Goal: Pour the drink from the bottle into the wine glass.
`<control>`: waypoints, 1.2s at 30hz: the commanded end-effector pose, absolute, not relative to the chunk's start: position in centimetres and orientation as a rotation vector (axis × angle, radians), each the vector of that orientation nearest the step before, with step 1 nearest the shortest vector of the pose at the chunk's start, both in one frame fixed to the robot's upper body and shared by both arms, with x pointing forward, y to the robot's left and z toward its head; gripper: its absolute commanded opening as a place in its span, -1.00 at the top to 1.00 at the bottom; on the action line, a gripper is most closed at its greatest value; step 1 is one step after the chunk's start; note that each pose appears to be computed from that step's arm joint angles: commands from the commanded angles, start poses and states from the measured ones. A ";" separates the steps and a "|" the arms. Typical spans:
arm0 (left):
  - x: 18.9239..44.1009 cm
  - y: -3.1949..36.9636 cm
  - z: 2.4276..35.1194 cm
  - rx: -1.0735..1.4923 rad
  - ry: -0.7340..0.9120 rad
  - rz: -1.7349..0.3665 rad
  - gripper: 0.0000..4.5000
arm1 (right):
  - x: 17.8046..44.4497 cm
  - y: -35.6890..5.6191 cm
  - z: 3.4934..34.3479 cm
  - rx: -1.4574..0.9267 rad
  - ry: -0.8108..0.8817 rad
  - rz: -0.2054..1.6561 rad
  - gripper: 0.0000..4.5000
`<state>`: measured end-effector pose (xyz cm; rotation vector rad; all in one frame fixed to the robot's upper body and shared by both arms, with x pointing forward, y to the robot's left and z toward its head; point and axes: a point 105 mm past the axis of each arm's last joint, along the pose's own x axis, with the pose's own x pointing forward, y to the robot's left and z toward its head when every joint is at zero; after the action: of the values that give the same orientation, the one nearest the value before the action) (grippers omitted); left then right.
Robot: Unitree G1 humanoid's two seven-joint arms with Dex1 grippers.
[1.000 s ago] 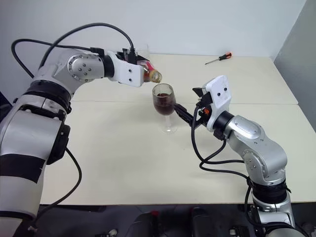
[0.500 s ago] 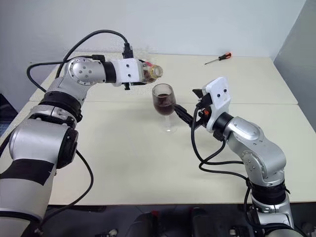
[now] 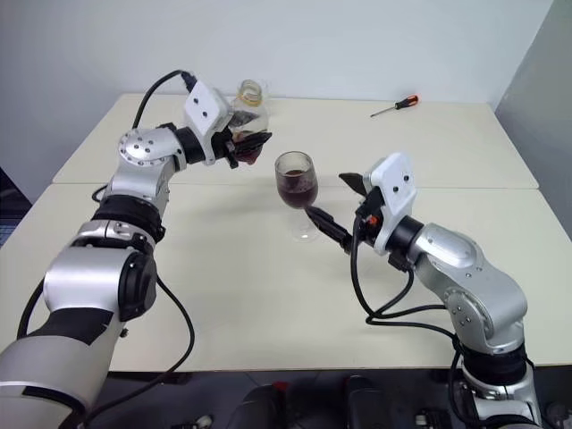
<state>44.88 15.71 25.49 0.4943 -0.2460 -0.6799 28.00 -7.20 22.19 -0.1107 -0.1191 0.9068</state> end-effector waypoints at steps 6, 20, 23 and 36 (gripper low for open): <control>42.7 23.1 23.7 0.277 -0.268 -0.339 0.19 | 24.4 -7.6 21.5 -0.101 -0.164 1.004 -1.00; 40.5 27.9 18.0 0.107 -0.202 -0.059 0.19 | 22.2 -7.9 19.9 -0.169 -0.142 1.066 -1.00; 40.7 28.0 17.1 0.043 -0.187 -0.043 0.19 | 22.5 -7.7 20.1 -0.177 -0.149 1.063 -1.00; 40.5 28.4 16.4 0.036 -0.157 -0.044 -0.11 | 23.2 -7.7 20.1 -0.179 -0.154 1.037 -1.00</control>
<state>40.68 27.61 14.42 0.0159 -0.0959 -0.0643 23.25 -7.73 19.28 -0.1714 -0.1088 1.0428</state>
